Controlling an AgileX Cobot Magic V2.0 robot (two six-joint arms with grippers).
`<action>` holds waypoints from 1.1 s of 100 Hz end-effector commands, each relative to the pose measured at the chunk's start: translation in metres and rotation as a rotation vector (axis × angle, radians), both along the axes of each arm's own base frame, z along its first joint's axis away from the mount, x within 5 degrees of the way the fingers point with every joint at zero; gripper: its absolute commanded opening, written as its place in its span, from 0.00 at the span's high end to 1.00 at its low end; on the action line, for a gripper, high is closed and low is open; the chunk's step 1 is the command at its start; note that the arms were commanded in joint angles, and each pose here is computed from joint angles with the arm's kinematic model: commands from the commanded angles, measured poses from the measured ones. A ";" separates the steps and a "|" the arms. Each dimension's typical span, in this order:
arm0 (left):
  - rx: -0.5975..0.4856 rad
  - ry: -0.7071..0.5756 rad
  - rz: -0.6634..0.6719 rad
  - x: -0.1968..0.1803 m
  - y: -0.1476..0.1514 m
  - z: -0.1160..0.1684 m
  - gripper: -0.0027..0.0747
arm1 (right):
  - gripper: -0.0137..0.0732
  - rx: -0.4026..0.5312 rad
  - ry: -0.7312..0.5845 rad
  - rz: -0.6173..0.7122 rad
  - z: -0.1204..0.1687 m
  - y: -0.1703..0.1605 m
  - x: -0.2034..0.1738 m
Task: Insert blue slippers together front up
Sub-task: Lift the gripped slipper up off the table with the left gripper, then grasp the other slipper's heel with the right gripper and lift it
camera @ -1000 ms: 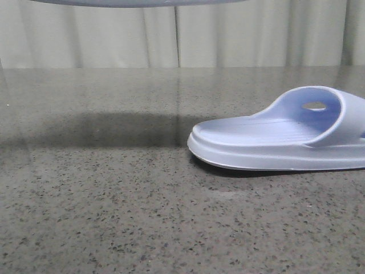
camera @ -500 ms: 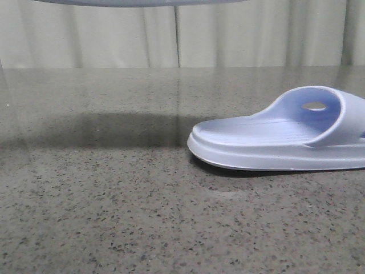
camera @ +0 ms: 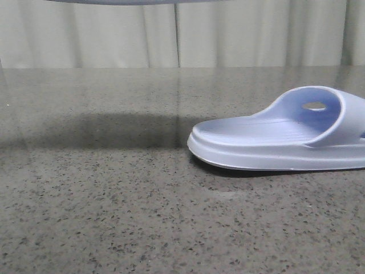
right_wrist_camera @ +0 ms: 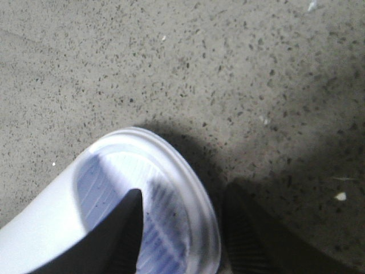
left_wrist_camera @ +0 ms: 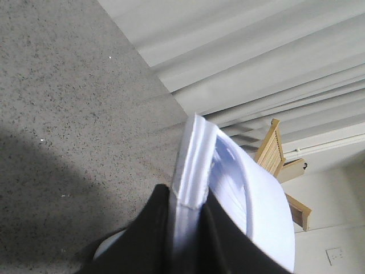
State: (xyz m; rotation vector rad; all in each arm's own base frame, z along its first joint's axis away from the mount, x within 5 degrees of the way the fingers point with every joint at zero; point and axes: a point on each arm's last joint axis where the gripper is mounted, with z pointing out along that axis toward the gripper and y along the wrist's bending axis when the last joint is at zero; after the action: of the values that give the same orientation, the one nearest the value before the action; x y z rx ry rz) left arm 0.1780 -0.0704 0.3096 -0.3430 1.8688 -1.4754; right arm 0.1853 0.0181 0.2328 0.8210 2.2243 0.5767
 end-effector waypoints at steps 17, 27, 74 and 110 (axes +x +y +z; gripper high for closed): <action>-0.104 -0.042 -0.017 -0.002 -0.002 0.017 0.94 | 0.82 -0.002 -0.071 -0.020 0.011 -0.001 0.006; -0.104 -0.042 -0.017 -0.002 -0.002 0.017 0.94 | 0.96 -0.004 -0.080 -0.025 0.012 -0.002 0.007; -0.103 -0.041 -0.014 -0.002 -0.001 0.017 0.94 | 0.97 -0.085 -0.622 -0.259 0.064 -0.024 0.015; -0.089 -0.031 0.028 0.001 0.001 0.015 0.94 | 0.97 -0.051 -0.919 -0.298 0.131 -0.027 -0.014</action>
State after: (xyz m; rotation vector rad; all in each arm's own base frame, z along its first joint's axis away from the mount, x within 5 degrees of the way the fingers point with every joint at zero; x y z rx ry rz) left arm 0.1792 -0.0692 0.3090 -0.3595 1.8681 -1.4568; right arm 0.1836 -0.0078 0.3294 0.7104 1.3889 0.5668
